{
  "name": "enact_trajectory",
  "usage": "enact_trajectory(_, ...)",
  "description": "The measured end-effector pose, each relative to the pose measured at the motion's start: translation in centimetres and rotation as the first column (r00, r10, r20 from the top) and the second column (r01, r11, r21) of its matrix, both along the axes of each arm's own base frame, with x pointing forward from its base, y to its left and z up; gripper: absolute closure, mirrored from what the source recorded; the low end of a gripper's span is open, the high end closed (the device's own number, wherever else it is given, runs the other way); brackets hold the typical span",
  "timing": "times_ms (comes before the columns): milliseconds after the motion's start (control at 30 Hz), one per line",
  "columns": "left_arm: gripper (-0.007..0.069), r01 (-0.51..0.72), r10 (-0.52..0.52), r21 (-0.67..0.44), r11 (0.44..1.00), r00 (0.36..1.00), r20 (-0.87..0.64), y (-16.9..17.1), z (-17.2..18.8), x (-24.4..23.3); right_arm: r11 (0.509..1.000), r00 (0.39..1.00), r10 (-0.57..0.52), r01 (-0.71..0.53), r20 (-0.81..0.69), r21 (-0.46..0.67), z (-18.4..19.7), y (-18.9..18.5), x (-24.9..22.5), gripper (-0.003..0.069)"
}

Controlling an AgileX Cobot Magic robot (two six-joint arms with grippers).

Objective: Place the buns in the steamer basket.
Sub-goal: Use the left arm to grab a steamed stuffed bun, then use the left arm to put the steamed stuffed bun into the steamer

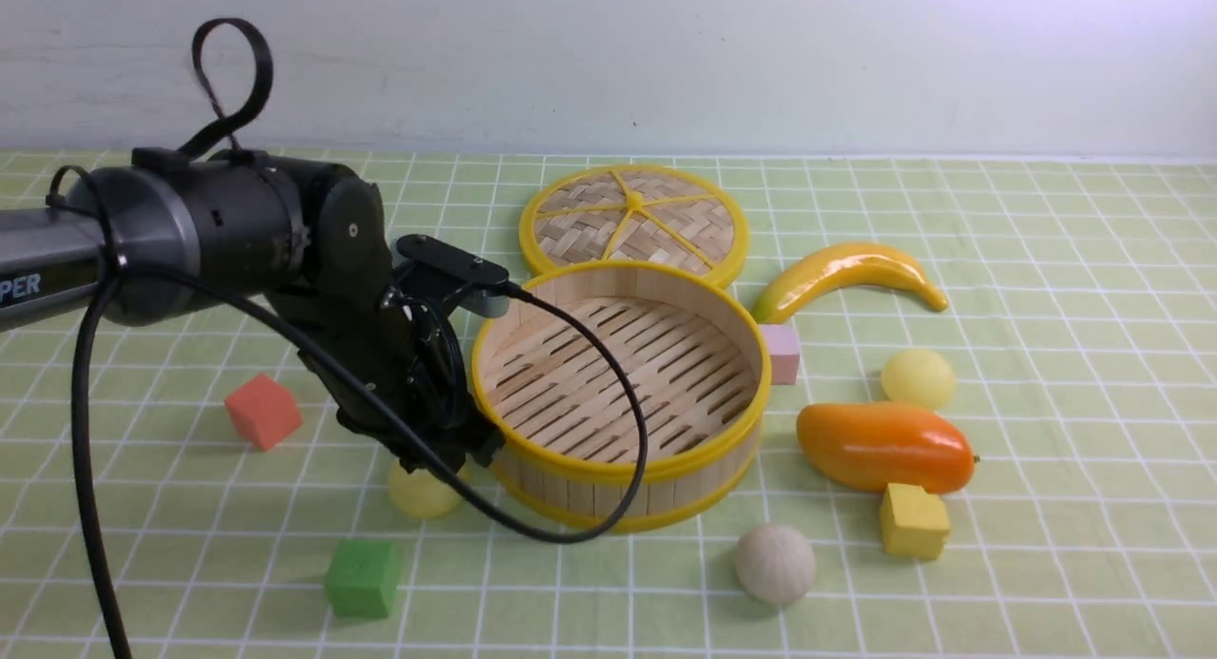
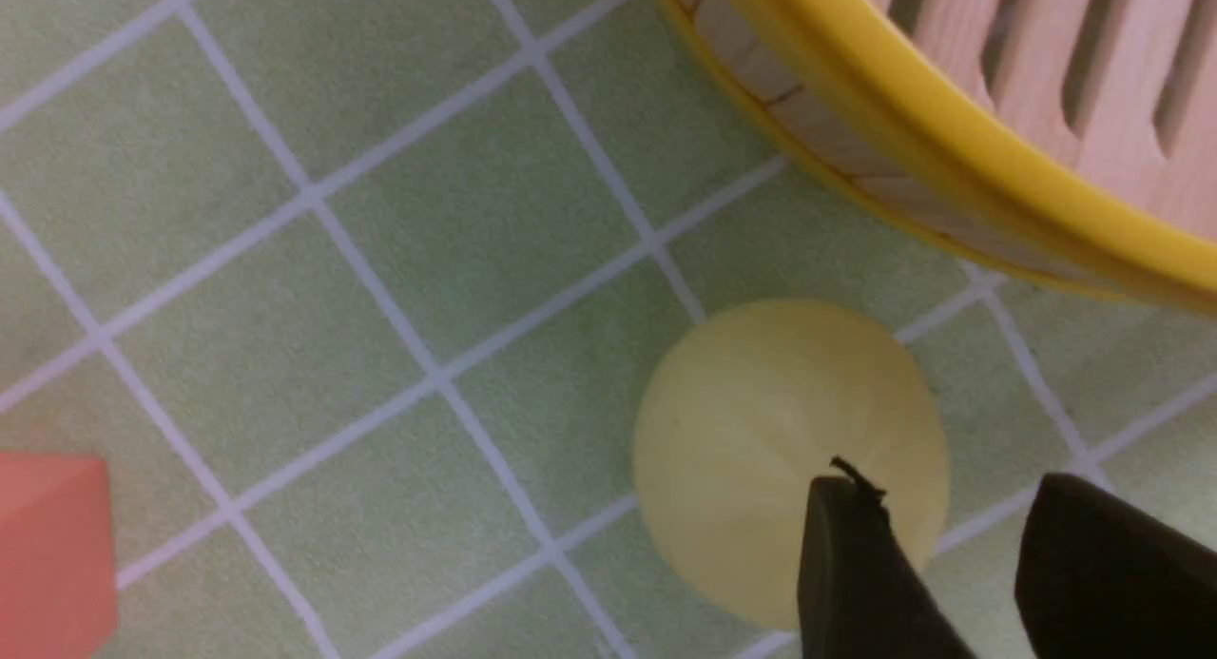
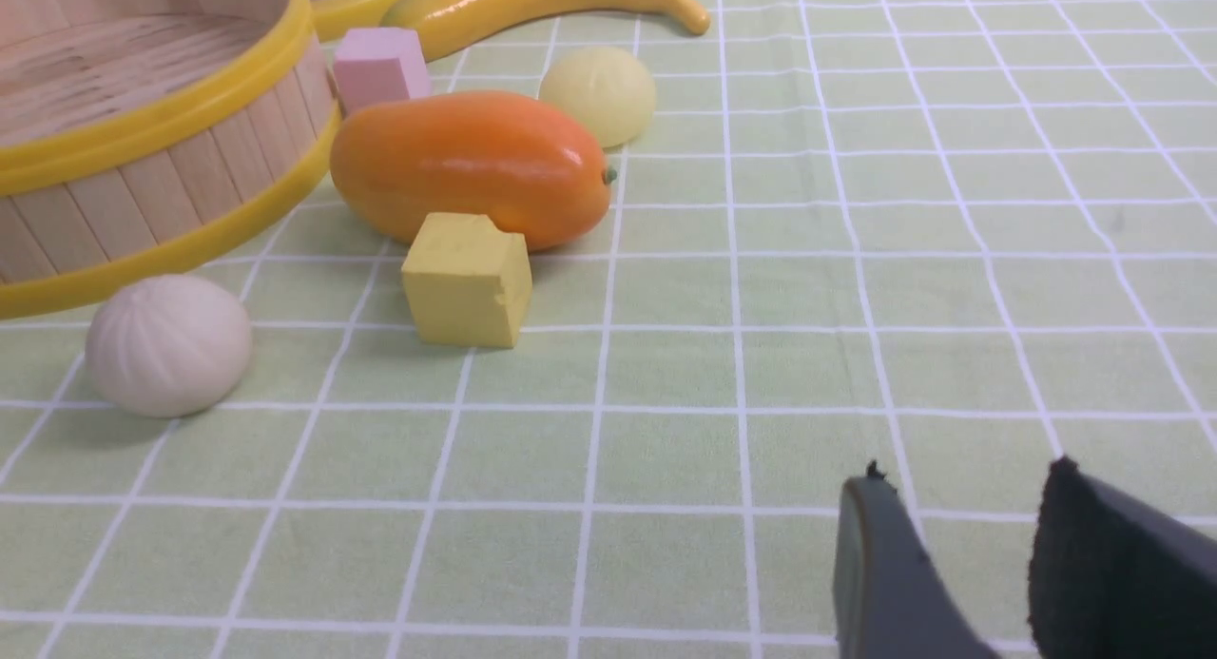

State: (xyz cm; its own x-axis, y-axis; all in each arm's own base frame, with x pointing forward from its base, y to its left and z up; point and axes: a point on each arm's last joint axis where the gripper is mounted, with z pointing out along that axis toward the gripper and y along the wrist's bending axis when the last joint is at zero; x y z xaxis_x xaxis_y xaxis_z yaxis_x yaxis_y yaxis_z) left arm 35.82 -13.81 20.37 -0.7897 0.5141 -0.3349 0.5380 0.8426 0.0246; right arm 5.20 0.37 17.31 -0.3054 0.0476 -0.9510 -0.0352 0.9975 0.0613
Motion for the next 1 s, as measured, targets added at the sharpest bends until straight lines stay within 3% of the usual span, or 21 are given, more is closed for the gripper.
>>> enact_trajectory(500,0.0402,0.009,-0.009,0.038,0.999,1.000,0.007,0.0,-2.1,0.9,1.000,1.000,0.000,0.000,0.000,0.000,0.0,0.0,0.0,0.0418)
enact_trajectory(667,0.0610,-0.049,0.049,0.027,0.998,0.999,0.006,0.1,-1.9,0.9,1.000,1.000,0.000,0.000,0.000,0.000,0.0,0.0,0.0,0.0418)
enact_trajectory(700,0.0622,-0.050,0.050,0.028,0.998,0.999,0.005,0.1,-1.8,0.9,1.000,1.000,0.000,0.000,0.000,0.000,0.0,0.0,0.0,0.0418)
enact_trajectory(833,0.0638,-0.057,0.056,0.031,0.998,0.998,0.023,0.4,0.0,0.3,1.000,1.000,0.000,0.000,0.000,0.000,0.0,0.0,0.0,0.0418)
enact_trajectory(1000,0.0638,-0.069,0.070,-0.014,0.998,0.992,0.101,0.3,5.1,-0.9,1.000,1.000,0.000,0.000,0.000,0.000,0.0,0.0,0.0,0.0418)
